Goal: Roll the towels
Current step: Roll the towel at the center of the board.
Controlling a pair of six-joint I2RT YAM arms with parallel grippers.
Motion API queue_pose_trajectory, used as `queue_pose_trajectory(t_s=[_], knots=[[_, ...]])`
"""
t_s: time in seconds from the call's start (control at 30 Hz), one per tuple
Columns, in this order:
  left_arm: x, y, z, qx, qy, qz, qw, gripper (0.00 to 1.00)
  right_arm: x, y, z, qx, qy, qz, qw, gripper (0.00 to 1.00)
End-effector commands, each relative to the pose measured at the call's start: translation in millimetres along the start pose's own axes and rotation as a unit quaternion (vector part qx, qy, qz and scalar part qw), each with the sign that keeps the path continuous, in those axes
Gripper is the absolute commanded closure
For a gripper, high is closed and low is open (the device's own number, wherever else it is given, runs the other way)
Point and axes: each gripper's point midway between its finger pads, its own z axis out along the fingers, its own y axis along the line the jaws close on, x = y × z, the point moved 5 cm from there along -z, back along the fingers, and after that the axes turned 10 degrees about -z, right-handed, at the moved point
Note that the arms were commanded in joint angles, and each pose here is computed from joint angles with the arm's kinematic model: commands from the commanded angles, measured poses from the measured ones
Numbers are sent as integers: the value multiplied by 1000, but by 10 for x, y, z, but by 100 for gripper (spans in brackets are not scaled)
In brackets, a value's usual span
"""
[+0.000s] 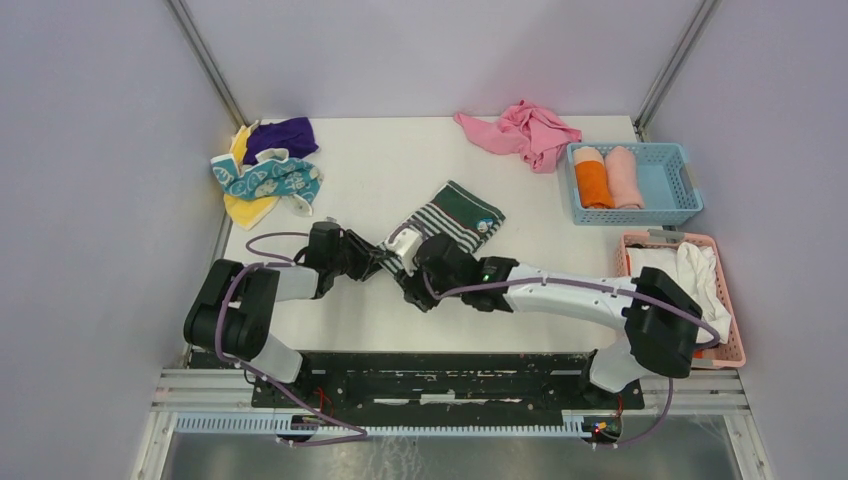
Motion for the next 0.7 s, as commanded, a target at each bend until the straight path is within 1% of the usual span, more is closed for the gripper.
queue_pose_trajectory(t_s=[0.0, 0.17, 0.27, 0.37, 0.5, 0.67], knots=[[74, 629, -38, -140, -12, -9, 990, 55, 30, -76, 97, 127, 39, -143, 981, 58], [87, 613, -38, -137, -11, -7, 990, 55, 121, 0, 356, 151, 80, -185, 968, 59], [88, 614, -39, -137, -12, -7, 990, 55, 168, 1, 460, 156, 93, -191, 965, 59], [89, 610, -37, -136, -10, -5, 991, 54, 233, -55, 532, 180, 120, -198, 956, 58], [93, 618, -36, -137, -9, -2, 990, 54, 325, -73, 626, 184, 146, -204, 950, 56], [101, 627, -35, -139, -7, 2, 990, 54, 497, -106, 764, 189, 192, -208, 940, 52]])
